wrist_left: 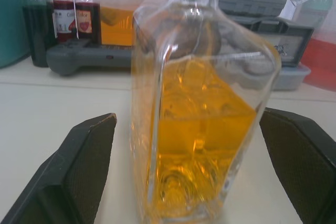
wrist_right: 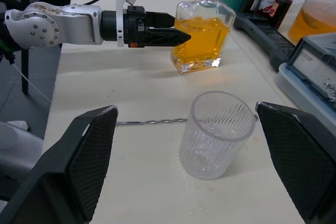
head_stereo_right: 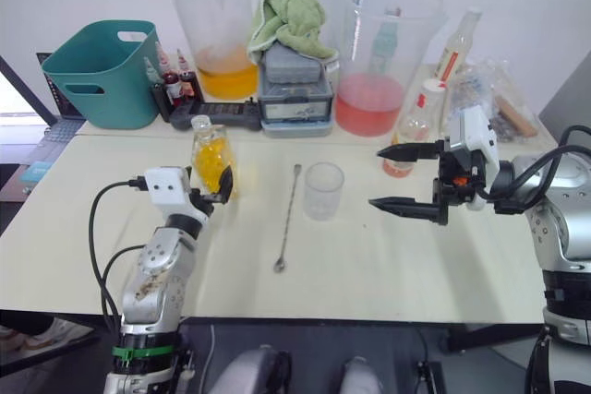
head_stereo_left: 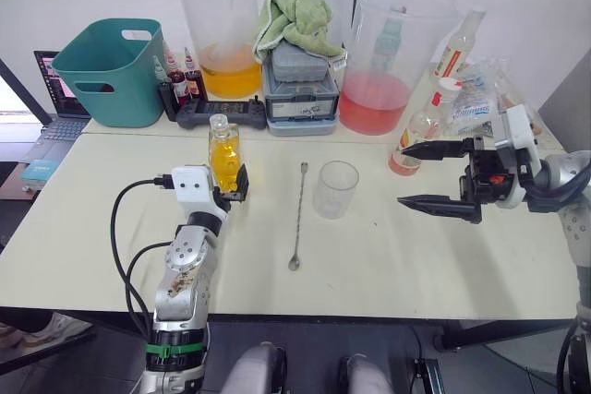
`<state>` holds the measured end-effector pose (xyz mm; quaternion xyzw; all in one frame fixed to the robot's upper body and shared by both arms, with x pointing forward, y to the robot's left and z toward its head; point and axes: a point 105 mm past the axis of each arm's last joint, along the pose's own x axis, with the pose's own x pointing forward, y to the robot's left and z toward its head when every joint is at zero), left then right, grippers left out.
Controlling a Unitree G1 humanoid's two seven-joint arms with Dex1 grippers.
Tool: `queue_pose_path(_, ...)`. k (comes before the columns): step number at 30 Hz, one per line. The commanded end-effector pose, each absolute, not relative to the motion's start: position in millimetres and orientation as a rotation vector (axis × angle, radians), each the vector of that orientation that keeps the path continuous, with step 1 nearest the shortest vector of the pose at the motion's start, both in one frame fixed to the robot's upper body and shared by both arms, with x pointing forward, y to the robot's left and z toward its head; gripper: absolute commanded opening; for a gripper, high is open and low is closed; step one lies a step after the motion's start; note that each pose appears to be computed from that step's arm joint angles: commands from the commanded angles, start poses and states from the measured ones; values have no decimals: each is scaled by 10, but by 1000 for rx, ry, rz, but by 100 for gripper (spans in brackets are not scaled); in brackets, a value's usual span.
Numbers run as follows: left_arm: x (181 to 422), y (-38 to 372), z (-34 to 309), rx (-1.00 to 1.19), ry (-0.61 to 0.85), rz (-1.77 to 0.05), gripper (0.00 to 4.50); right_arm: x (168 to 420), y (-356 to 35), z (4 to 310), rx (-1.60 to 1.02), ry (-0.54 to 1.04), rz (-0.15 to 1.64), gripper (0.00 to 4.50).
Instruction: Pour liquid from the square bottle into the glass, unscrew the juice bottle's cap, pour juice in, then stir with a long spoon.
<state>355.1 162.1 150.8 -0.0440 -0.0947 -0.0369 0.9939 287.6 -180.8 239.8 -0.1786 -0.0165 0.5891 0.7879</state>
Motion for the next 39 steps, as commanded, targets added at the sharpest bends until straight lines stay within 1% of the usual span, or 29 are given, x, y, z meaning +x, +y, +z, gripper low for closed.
queue_pose_path(1,3647,1648,1691,-72,-247,-56,450,2827,-1796,2493,-415,-99,1265,447)
queue_pose_path(6,3734,1663,1709,-53,-242,-27,450,2842,-1781,2490,-417,-108,1262,447)
queue_pose_path(10,3840,1608,1739,-29,-231,-31,334,2861,-1735,2468,-412,-119,1262,450)
queue_pose_path(11,3847,1595,1742,-28,-229,-32,299,2861,-1731,2467,-412,-120,1262,450)
queue_pose_path(12,3850,1587,1746,-26,-229,-33,283,2861,-1728,2466,-412,-120,1262,450)
queue_pose_path(18,3808,1684,1811,-8,-246,-12,283,2875,-1712,2477,-399,-132,1257,450)
queue_pose_path(21,3727,1742,1967,-6,-296,-57,283,2889,-1700,2478,-390,-132,1261,450)
queue_pose_path(23,3665,1655,1990,-23,-290,-196,283,2884,-1680,2479,-376,-128,1278,450)
queue_pose_path(25,3566,1683,2015,10,-300,-304,283,2873,-1653,2482,-358,-123,1299,450)
queue_pose_path(29,3389,1736,2078,99,-311,-459,283,2857,-1614,2503,-330,-115,1334,450)
queue_pose_path(33,3131,1635,2067,140,-282,-695,283,2813,-1572,2492,-285,-73,1384,450)
queue_pose_path(39,2883,1435,2044,157,-235,-939,283,2756,-1543,2501,-265,-52,1406,450)
